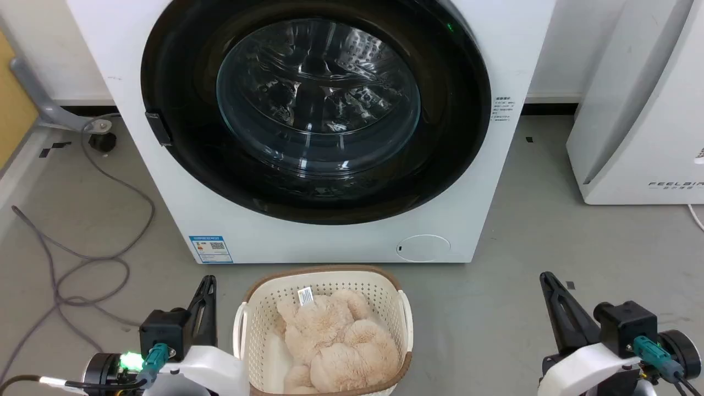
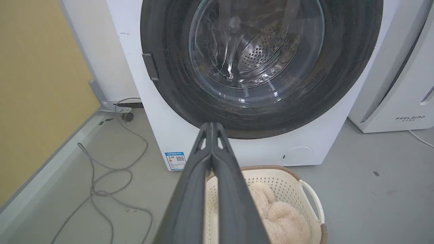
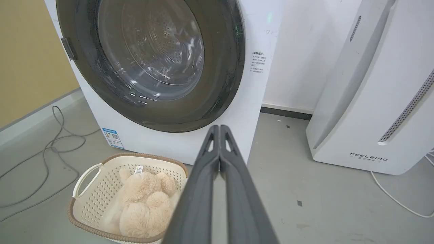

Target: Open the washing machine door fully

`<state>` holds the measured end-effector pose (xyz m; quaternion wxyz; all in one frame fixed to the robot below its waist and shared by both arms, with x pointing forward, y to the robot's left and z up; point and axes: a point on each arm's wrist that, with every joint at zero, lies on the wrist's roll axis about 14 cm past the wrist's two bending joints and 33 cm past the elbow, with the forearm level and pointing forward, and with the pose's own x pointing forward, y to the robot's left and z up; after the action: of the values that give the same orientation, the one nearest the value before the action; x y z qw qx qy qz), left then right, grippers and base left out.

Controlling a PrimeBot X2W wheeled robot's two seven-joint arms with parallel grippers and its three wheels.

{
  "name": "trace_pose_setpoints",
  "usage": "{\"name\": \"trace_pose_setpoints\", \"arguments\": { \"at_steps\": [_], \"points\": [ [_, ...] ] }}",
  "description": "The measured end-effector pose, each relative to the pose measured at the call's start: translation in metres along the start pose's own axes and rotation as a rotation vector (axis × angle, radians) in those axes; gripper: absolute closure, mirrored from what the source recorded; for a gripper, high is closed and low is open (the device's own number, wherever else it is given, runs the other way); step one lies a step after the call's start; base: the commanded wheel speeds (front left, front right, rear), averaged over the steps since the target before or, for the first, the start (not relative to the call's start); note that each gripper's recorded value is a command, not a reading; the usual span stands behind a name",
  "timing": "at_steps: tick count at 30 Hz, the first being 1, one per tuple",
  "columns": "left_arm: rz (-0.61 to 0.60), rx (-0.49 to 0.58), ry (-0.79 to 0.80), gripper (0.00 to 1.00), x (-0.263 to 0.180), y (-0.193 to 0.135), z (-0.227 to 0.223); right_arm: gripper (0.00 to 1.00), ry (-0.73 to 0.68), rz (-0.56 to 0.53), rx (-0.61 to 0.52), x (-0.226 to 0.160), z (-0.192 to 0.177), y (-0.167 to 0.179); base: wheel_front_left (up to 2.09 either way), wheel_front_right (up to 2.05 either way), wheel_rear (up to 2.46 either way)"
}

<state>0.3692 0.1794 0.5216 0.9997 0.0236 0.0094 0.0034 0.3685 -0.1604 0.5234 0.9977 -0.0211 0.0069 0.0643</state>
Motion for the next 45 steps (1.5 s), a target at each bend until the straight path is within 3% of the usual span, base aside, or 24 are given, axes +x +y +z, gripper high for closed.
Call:
{"name": "trace_pose_setpoints", "arguments": {
  "at_steps": [21,22,45],
  "points": [
    [0.0,0.0,0.0,1.0,0.0,0.0,0.0,1.0,0.0,0.0,0.0,0.0,0.0,0.0,0.0,0.0,0.0],
    [0.0,0.0,0.0,0.0,0.0,0.0,0.0,0.0,0.0,0.0,0.0,0.0,0.0,0.0,0.0,0.0,0.0],
    [0.009,-0.009,-0.025,0.0,0.0,-0.002,0.002,0.0,-0.063,-0.027,0.088,0.0,0.011,-0.009,0.0,0.0,0.0]
  ]
}}
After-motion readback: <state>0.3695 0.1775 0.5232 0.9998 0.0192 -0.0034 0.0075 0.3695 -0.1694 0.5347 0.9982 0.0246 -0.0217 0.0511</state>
